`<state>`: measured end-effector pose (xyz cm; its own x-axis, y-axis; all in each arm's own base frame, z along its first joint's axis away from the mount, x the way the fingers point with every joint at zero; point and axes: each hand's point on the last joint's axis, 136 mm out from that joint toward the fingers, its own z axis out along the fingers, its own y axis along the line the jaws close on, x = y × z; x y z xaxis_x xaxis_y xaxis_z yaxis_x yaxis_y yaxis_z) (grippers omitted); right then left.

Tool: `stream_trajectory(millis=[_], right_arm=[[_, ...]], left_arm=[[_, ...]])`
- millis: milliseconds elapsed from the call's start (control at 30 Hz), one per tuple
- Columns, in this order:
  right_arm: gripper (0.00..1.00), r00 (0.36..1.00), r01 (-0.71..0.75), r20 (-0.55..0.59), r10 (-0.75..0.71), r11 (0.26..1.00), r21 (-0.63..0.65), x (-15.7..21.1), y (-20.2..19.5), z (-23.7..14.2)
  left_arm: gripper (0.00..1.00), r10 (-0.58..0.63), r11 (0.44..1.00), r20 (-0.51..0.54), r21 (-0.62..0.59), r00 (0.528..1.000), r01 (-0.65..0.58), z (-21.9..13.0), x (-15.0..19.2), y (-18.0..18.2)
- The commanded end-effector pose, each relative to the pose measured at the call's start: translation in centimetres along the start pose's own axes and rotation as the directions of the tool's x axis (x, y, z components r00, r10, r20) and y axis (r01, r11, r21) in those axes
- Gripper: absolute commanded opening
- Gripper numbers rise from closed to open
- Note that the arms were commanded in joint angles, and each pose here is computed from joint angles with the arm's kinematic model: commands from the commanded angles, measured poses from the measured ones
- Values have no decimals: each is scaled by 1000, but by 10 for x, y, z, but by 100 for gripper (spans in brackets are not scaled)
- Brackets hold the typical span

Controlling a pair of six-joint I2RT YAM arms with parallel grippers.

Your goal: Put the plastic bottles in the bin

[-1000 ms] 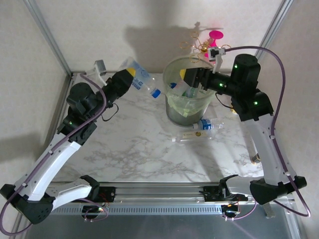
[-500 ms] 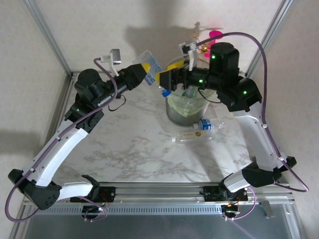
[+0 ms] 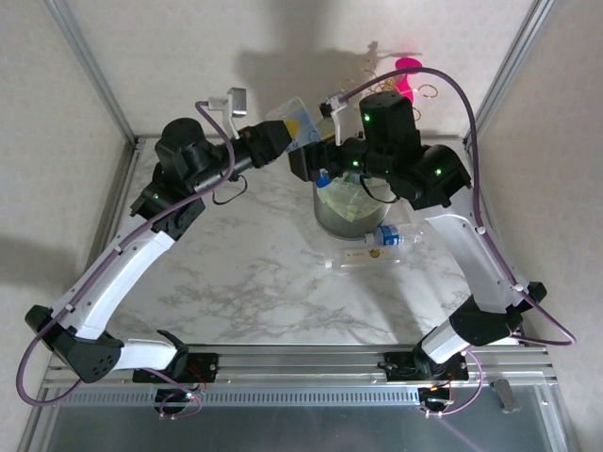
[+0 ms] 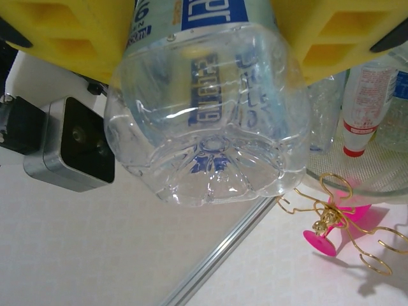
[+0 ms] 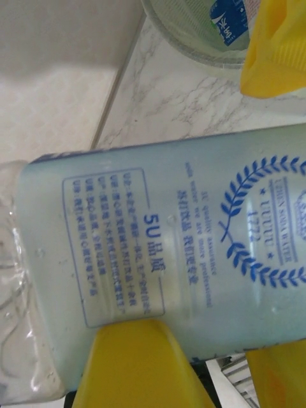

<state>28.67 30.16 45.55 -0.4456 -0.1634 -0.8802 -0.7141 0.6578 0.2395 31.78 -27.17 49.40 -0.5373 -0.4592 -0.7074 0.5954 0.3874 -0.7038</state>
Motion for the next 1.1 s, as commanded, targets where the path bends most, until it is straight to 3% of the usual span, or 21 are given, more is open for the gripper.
stream_trajectory(millis=[0, 267, 367, 500, 600, 767, 933, 1067], right_arm=[[79, 999, 24, 31, -25, 999, 21, -9, 0, -6], [47, 997, 32, 72, -32, 999, -7, -14, 7, -13], [43, 996, 25, 90, -25, 1000, 7, -14, 4, -15], [43, 995, -5, 101, -2, 998, 62, -12, -9, -15], [42, 991, -63, 124, 44, 987, 150, -13, -35, -18], [40, 955, -283, 201, 217, 871, 403, -6, -124, -41], [38, 909, -416, 253, 330, 709, 569, 21, -201, -55], [38, 875, -479, 282, 393, 622, 620, 36, -238, -43]], left_arm=[[36, 42, 996, -10, 80, 999, -41, 0, -2, -26], [43, 49, 996, -12, 80, 999, -48, 2, 4, -24], [53, 52, 996, 6, 69, 999, -53, 0, 1, -24], [84, 75, 996, 64, 45, 995, -78, -6, -12, -26], [90, 108, 994, 149, -30, 983, -105, -18, -29, -21], [92, 190, 970, 256, -195, 948, -142, -46, -46, -1], [92, 194, 957, 221, -257, 956, -135, -51, -30, 23], [92, 172, 956, 208, -270, 963, -113, -51, -20, 35]])
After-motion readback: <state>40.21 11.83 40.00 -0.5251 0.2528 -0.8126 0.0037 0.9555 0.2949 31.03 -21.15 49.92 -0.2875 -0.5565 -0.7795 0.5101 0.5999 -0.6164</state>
